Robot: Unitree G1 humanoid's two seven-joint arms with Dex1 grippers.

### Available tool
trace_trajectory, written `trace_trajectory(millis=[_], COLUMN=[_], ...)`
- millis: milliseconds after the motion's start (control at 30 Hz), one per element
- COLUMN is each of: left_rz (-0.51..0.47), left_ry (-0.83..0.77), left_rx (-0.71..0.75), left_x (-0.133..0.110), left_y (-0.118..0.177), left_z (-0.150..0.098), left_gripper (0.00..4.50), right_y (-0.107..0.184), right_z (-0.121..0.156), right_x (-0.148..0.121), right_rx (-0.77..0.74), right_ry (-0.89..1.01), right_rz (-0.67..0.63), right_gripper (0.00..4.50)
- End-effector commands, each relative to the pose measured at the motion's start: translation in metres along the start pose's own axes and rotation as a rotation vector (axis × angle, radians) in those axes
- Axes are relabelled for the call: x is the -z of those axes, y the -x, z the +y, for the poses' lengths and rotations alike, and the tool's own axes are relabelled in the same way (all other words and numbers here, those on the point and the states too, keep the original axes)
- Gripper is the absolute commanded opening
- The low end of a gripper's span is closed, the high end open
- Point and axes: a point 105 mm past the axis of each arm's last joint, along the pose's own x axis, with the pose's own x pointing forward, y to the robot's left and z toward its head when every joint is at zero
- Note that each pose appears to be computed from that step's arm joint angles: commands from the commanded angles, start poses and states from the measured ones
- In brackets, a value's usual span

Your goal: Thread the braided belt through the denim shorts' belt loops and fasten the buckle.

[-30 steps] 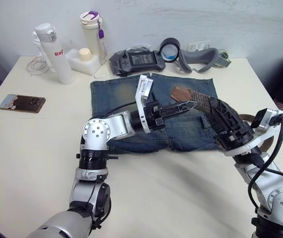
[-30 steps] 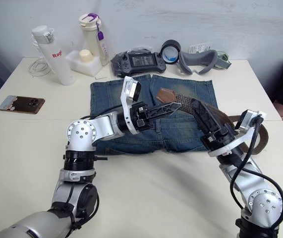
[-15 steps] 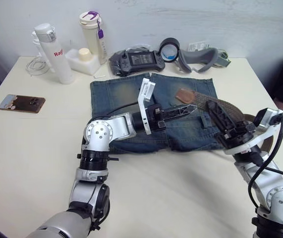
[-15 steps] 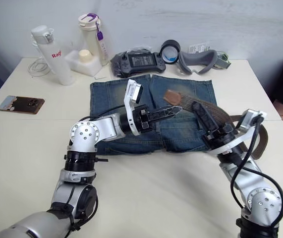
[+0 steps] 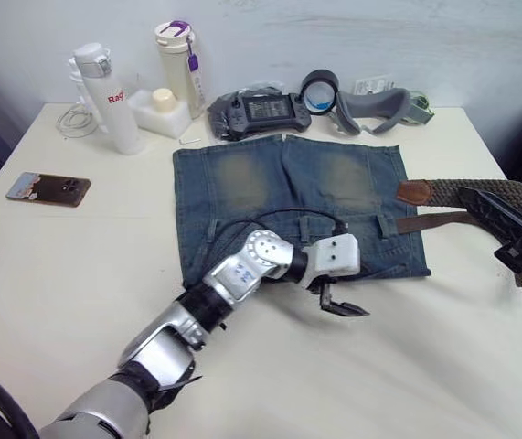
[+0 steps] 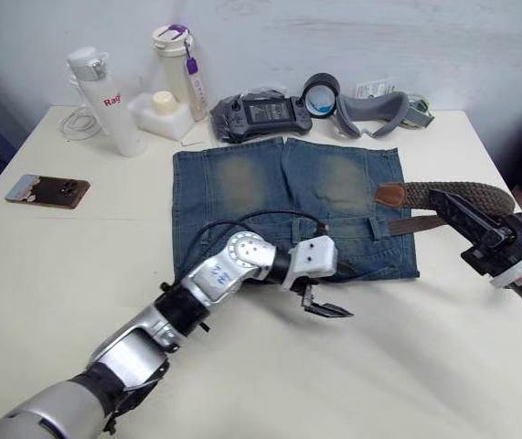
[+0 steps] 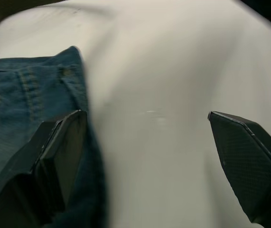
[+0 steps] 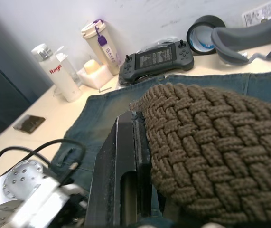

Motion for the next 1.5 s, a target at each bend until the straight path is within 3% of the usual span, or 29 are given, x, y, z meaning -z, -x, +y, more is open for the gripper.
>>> trace_trajectory(millis=[33,167,233,367,400,533,800,967,1067,1233,1333,1500], left_rz=[0.032,0.099,0.085,0.04,0.04,0.031,0.065,-0.022,-0.121,-0.06,0.018,0.089], left_ry=[-0.09,-0.1,-0.08,-0.062,-0.074,-0.078,0.009,0.046,0.096,-0.017,-0.123,-0.107], left_rx=[-0.119,-0.155,-0.104,0.005,0.058,0.237,0.326,0.18,0.157,0.021,-0.069,-0.088], left_x=[0.001,0.015,0.014,0.011,0.013,0.018,0.023,0.003,-0.018,-0.016,-0.005,0.014], left_y=[-0.01,-0.022,-0.027,-0.022,-0.017,0.011,0.054,0.041,0.027,-0.004,-0.023,-0.036], left_z=[0.019,0.021,0.014,0.001,-0.006,-0.033,-0.051,-0.031,-0.025,-0.006,0.003,0.002], left_gripper=[4.46,4.46,3.92,2.27,1.67,0.03,0.03,0.03,0.97,3.08,3.08,3.08], right_y=[0.003,0.006,0.009,0.015,0.017,0.022,0.024,0.022,0.021,0.025,0.026,0.028], right_z=[0.018,0.027,0.027,0.018,0.014,0.002,-0.009,-0.011,-0.013,-0.016,-0.016,-0.014], right_x=[-0.014,-0.007,-0.003,0.002,0.005,0.014,0.034,0.033,0.033,0.031,0.028,0.024], right_rx=[-0.026,-0.008,0.017,0.085,0.109,0.167,0.219,0.22,0.229,0.251,0.263,0.274], right_ry=[0.062,0.087,0.104,0.118,0.116,0.095,0.017,0.011,0.018,0.038,0.051,0.067], right_rz=[-0.032,-0.001,0.021,0.059,0.073,0.132,0.206,0.196,0.192,0.191,0.181,0.168], right_gripper=[0.0,0.0,0.0,0.0,0.0,0.0,0.0,0.0,0.0,0.0,0.0,0.0])
